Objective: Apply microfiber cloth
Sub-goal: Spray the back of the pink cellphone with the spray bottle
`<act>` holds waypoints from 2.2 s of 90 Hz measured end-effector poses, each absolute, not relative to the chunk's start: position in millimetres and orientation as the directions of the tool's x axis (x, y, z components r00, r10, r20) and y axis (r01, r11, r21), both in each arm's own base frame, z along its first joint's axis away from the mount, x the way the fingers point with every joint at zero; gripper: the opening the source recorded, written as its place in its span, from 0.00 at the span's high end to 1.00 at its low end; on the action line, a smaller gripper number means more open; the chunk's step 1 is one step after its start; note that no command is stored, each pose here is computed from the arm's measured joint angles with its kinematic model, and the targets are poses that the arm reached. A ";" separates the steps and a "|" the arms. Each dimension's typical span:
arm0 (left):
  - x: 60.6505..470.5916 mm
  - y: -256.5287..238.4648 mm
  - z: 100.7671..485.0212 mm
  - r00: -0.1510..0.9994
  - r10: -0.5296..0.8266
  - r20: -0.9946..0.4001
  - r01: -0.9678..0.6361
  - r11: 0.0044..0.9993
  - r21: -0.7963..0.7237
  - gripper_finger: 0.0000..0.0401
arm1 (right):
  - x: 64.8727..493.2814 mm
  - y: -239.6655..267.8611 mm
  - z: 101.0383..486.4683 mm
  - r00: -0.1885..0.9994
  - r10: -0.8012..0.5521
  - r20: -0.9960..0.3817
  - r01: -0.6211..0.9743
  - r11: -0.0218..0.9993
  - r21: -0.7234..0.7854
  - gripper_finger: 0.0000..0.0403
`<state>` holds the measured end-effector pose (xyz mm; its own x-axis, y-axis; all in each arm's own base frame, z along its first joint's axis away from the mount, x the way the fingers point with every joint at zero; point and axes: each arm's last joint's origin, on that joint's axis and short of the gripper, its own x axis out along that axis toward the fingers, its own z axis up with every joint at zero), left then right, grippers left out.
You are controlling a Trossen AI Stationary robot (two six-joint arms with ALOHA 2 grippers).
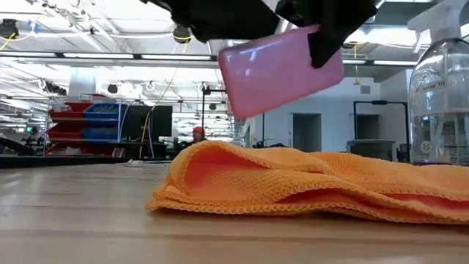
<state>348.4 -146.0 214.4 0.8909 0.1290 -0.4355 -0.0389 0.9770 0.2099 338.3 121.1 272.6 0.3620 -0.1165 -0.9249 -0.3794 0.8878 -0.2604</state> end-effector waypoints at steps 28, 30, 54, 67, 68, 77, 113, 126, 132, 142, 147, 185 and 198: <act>372.2 -147.0 205.3 0.815 0.182 -0.551 -0.073 0.974 0.214 0.69 | 339.2 123.4 274.1 0.381 -0.107 -0.919 -0.366 0.895 -0.255 0.95; 372.4 -146.9 205.2 0.813 0.184 -0.553 -0.077 0.974 0.212 0.71 | 338.9 123.9 274.0 0.380 -0.107 -0.919 -0.365 0.895 -0.255 0.95; 369.4 -144.4 208.1 0.796 0.228 -0.561 -0.156 0.972 0.174 0.97 | 338.5 126.5 274.2 0.385 -0.102 -0.917 -0.334 0.911 -0.242 0.92; 364.3 -147.1 204.6 0.771 0.245 -0.587 -0.182 0.969 0.166 0.99 | 335.0 126.6 273.0 0.352 -0.107 -0.930 -0.355 0.904 -0.238 0.80; 363.4 -147.6 203.8 0.768 0.248 -0.591 -0.183 0.969 0.169 0.99 | 334.4 126.5 272.9 0.347 -0.108 -0.932 -0.357 0.903 -0.238 0.79; 361.4 -152.2 201.2 0.767 0.253 -0.590 -0.190 0.967 0.168 0.99 | 330.7 125.7 273.2 0.321 -0.117 -0.940 -0.351 0.907 -0.233 0.68; 346.1 -174.0 188.7 0.870 0.304 -0.389 -0.280 0.953 0.119 0.99 | 255.7 165.6 299.3 0.432 -0.251 -0.866 -0.108 0.939 -0.326 0.57; 341.9 -177.2 192.5 0.957 0.229 -0.177 -0.224 0.974 0.046 0.99 | 219.1 197.4 304.5 0.587 -0.119 -0.800 0.057 0.993 -0.106 0.62; 337.0 -174.5 191.7 0.985 0.153 -0.079 -0.153 0.988 0.009 0.99 | 204.4 213.0 299.0 0.607 -0.035 -0.794 0.114 0.993 0.043 0.63; 333.1 -164.3 186.7 0.997 0.058 0.056 -0.056 0.997 -0.045 0.99 | 186.4 230.3 287.5 0.599 0.009 -0.801 0.139 0.984 0.115 0.64; 333.4 -162.0 183.1 0.995 0.049 0.090 -0.044 0.997 -0.058 0.99 | 178.5 237.2 282.6 0.583 0.006 -0.813 0.216 0.963 0.162 0.64; 354.1 -165.2 167.1 1.000 -0.017 0.024 0.018 0.999 -0.039 0.99 | 91.2 239.5 254.8 0.438 -0.440 -0.784 0.632 0.771 -0.080 0.41; 355.9 -162.4 166.0 1.000 -0.012 0.007 0.013 0.998 -0.054 0.99 | 94.9 227.6 253.7 0.531 -0.456 -0.715 0.631 0.775 -0.026 0.33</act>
